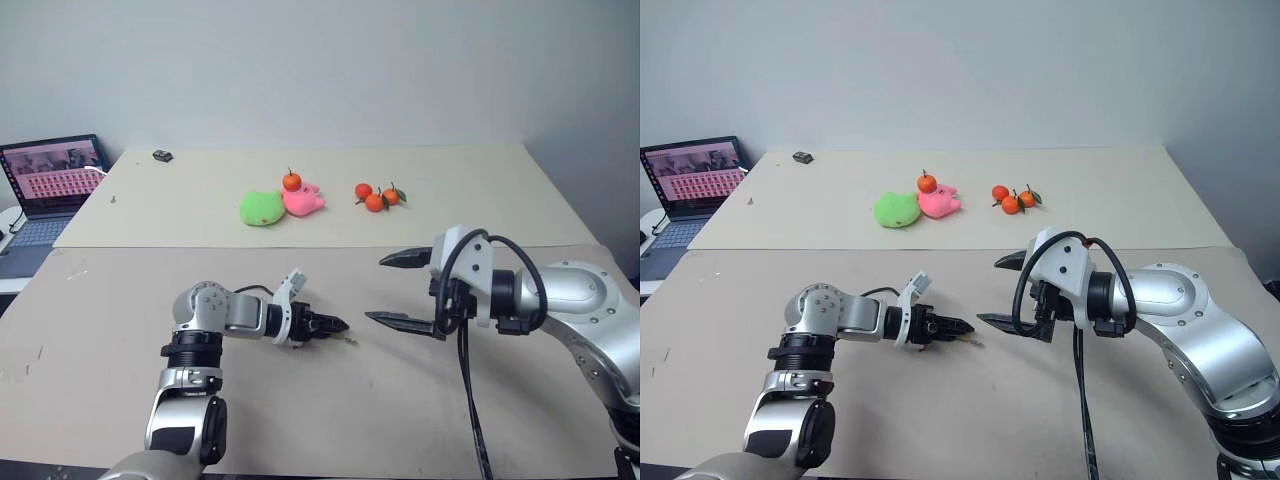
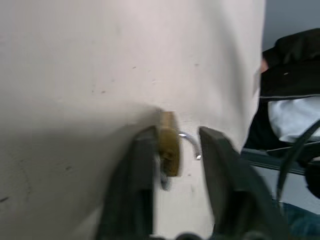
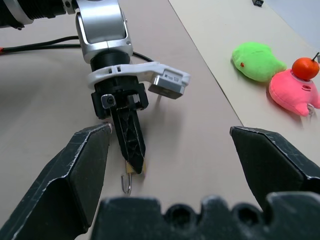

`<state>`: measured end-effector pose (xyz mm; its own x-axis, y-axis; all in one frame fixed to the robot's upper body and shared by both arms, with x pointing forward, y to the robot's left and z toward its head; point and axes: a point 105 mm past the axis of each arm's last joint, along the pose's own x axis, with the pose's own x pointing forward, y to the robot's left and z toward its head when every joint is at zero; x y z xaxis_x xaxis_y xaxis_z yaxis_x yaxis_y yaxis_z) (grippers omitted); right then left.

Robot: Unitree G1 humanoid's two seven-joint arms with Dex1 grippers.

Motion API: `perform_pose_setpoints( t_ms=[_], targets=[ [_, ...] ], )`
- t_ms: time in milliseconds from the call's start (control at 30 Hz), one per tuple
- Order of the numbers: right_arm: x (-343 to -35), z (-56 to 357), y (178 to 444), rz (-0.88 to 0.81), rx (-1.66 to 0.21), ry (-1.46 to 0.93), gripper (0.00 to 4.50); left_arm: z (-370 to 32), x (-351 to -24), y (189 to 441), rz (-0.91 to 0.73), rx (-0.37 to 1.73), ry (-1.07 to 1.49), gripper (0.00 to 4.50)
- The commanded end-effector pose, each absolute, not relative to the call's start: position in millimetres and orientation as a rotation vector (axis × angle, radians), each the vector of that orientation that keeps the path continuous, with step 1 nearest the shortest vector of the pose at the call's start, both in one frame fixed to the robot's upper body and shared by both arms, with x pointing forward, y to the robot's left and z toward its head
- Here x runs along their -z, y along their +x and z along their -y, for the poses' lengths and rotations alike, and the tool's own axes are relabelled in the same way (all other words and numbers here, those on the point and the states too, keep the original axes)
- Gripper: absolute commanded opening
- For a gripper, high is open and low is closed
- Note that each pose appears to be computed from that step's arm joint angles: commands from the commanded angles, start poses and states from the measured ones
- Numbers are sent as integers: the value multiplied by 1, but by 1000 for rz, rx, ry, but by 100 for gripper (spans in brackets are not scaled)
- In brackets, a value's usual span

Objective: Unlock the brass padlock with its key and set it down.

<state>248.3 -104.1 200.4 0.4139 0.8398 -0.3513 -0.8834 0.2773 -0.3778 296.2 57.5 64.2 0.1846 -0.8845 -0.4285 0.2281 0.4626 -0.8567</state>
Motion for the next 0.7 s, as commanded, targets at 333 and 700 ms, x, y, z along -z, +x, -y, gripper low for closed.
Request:
perform_pose_setpoints(
  t_ms=[333,700],
  targets=[
    [-203,97,252,-34,-1185,-587,450,-179,-73,339,-954,505,-577,448],
    [-191,113,257,-109,-1142,-450,450,-180,-128,319,-365,971,34,448]
  ],
)
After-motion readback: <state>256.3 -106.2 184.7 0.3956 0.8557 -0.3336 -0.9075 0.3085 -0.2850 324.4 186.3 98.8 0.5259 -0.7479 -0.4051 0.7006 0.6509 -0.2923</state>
